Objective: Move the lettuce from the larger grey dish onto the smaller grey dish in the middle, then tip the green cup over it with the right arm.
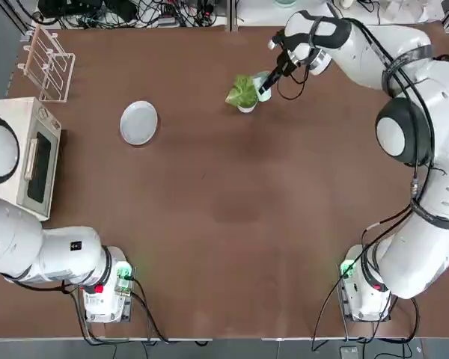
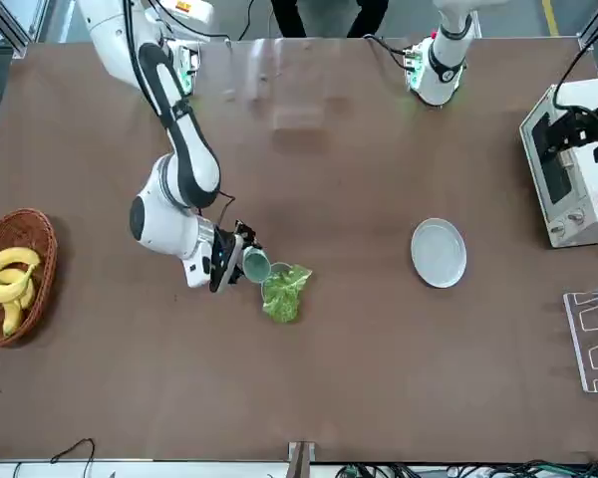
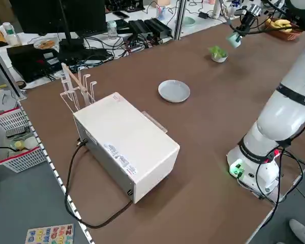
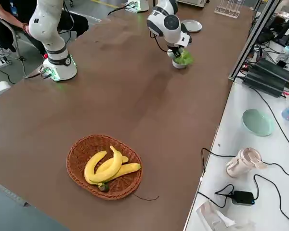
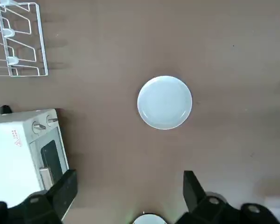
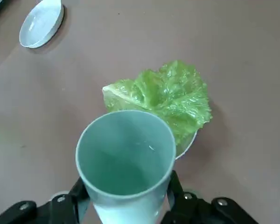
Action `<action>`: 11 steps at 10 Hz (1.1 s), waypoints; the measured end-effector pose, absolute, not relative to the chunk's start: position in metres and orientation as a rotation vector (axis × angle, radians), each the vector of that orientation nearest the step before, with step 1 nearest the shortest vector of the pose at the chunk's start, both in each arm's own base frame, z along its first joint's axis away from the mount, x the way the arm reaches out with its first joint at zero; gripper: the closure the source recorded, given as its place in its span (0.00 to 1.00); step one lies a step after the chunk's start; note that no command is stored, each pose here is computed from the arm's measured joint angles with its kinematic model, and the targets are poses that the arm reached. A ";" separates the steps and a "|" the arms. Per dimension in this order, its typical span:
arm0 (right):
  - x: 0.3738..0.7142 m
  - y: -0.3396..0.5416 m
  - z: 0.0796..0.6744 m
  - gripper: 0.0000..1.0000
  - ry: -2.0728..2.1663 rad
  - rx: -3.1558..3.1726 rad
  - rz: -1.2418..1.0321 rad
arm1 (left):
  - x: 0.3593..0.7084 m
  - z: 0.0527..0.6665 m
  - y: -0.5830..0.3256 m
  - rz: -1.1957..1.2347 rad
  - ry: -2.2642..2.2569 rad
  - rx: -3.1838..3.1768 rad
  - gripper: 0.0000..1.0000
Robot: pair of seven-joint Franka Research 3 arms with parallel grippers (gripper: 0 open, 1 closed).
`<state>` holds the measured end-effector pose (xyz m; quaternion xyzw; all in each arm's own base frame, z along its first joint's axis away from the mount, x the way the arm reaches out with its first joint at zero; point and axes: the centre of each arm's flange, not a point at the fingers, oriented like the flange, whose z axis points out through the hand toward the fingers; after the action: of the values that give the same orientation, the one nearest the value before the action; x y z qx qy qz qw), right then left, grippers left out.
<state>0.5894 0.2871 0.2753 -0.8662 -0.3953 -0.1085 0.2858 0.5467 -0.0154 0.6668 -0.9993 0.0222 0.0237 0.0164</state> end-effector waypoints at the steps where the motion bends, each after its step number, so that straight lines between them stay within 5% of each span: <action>1: 0.591 0.287 0.273 0.31 -1.048 -2.322 -0.285 | 0.547 0.667 -0.016 0.074 0.072 -3.107 0.00; 11: 0.617 0.292 0.261 0.31 -0.822 -2.405 -0.211 | 0.548 0.666 -0.019 0.069 0.079 -3.108 0.00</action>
<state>0.6169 0.2917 0.2612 -0.9021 -0.3085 -0.0791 0.2913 0.5483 -0.0188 0.6655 -0.9993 0.0255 0.0223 0.0160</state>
